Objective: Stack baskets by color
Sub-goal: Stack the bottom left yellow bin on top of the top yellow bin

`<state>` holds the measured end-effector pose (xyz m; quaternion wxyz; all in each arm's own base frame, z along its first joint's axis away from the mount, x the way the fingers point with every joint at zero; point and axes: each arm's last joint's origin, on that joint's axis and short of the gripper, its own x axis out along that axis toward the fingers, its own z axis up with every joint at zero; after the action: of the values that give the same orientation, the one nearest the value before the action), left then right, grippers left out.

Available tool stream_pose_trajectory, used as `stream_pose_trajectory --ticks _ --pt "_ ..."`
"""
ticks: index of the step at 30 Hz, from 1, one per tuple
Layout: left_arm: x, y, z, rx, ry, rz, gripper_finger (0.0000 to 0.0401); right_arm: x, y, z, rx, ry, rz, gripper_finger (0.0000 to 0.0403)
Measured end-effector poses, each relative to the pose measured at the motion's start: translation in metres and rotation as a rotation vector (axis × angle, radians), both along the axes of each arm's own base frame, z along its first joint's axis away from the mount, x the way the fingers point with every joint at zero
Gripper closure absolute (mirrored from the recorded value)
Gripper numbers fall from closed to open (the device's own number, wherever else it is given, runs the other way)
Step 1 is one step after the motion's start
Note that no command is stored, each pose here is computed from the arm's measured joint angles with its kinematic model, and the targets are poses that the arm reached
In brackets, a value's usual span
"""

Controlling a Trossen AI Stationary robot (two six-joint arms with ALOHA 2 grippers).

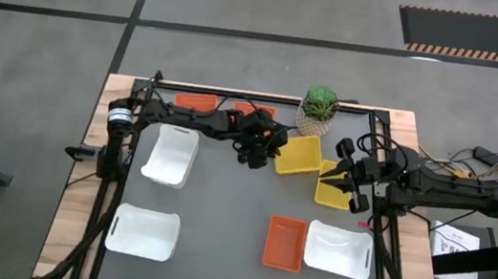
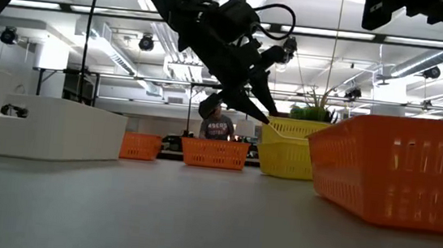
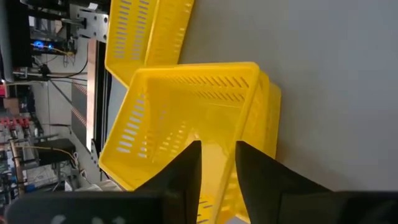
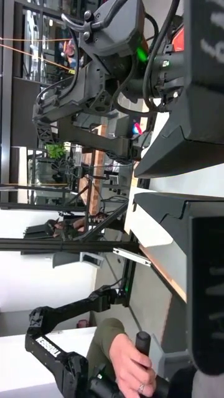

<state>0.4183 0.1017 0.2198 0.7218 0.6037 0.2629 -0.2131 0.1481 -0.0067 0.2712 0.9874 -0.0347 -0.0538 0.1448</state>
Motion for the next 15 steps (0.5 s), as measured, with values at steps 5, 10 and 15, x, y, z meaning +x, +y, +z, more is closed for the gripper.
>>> stream_pose_trajectory --ticks 5,10,15 --pt "-0.006 -0.003 0.024 0.018 -0.074 0.008 0.0317 0.000 0.000 0.000 0.001 0.006 0.000 0.0360" --pt "-0.002 0.015 0.045 -0.167 -0.300 0.189 0.0332 0.000 0.000 -0.001 -0.001 0.008 0.000 0.0360" --pt "-0.003 0.020 0.028 -0.210 -0.286 0.230 0.0367 0.000 0.000 -0.001 -0.001 0.007 -0.001 0.0360"
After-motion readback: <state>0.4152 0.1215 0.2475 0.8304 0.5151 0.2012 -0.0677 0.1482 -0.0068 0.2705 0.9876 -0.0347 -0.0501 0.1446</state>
